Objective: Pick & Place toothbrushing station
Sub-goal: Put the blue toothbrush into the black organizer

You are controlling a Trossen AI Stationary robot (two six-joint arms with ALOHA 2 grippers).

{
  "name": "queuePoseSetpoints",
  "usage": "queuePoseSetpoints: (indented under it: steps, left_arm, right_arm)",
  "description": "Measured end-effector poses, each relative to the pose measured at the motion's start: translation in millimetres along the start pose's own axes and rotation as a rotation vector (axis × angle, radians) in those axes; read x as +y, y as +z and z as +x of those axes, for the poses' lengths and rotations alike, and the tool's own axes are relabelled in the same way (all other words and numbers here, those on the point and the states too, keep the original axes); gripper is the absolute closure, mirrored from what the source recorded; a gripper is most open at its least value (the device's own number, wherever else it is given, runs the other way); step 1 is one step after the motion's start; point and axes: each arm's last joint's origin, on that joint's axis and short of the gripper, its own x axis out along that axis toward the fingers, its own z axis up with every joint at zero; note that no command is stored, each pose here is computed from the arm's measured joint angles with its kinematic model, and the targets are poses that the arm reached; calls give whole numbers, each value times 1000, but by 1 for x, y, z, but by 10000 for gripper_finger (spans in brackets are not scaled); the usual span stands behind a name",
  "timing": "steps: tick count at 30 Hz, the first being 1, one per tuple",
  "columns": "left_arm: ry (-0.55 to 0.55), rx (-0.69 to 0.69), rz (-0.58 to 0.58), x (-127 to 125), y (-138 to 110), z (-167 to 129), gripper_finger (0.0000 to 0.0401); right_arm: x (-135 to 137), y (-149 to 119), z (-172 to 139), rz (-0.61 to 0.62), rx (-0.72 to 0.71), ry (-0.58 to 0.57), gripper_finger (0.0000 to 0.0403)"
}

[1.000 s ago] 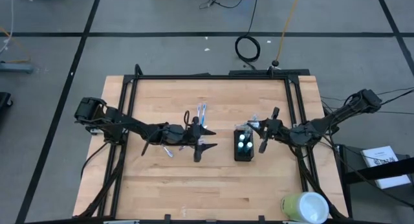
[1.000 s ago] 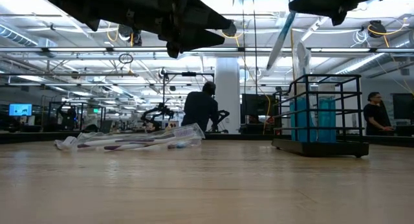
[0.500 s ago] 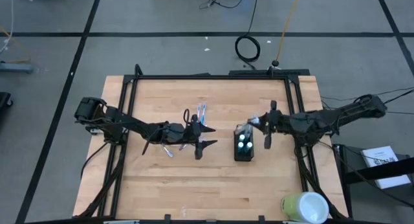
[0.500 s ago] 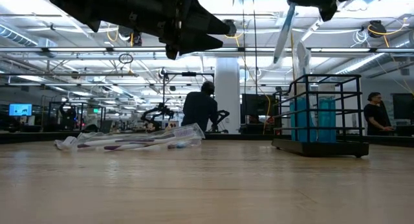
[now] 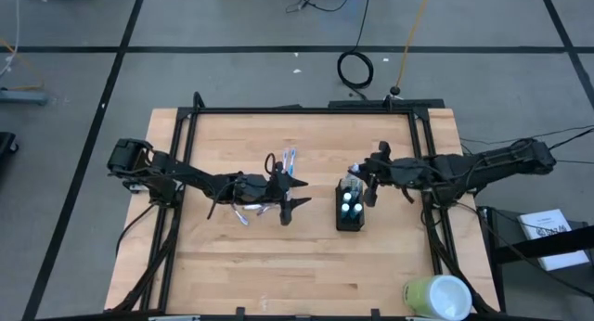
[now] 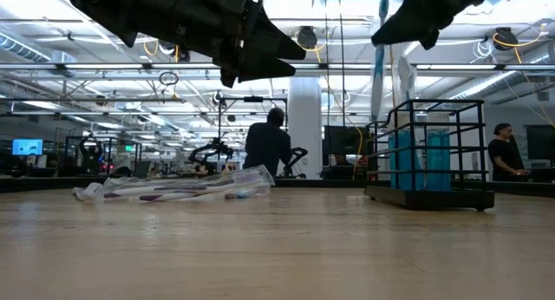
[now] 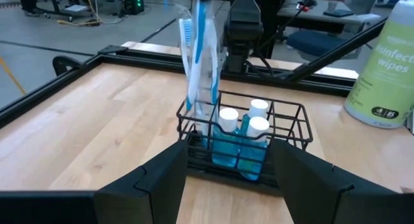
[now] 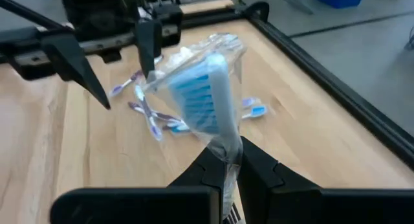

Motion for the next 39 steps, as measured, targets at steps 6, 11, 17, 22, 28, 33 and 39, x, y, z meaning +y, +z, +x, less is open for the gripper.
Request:
queuePoseSetpoints:
  steps: [6,11,17,22,28,33,39]
  left_arm:
    - [0,2,0,0,0,0,171]
    - [1,7,0,0,-1,0,171]
    - [2,20,0,0,-2,0,171]
    - [5,40,-13,1,-4,0,171]
    - [6,48,-16,1,-5,0,171]
    - [7,49,-17,1,-5,0,171]
    - [7,49,-17,1,-5,0,171]
  right_arm:
    - [2,-8,18,-5,81,-21,389]
    - [6,-14,30,10,117,-40,389]
    - [8,-20,39,35,128,-53,389]
    - [7,-29,40,56,164,-61,387]
    - [6,-28,38,50,154,-47,384]
    - [5,-27,36,58,149,-41,387]
    - [5,-30,36,77,160,-47,358]
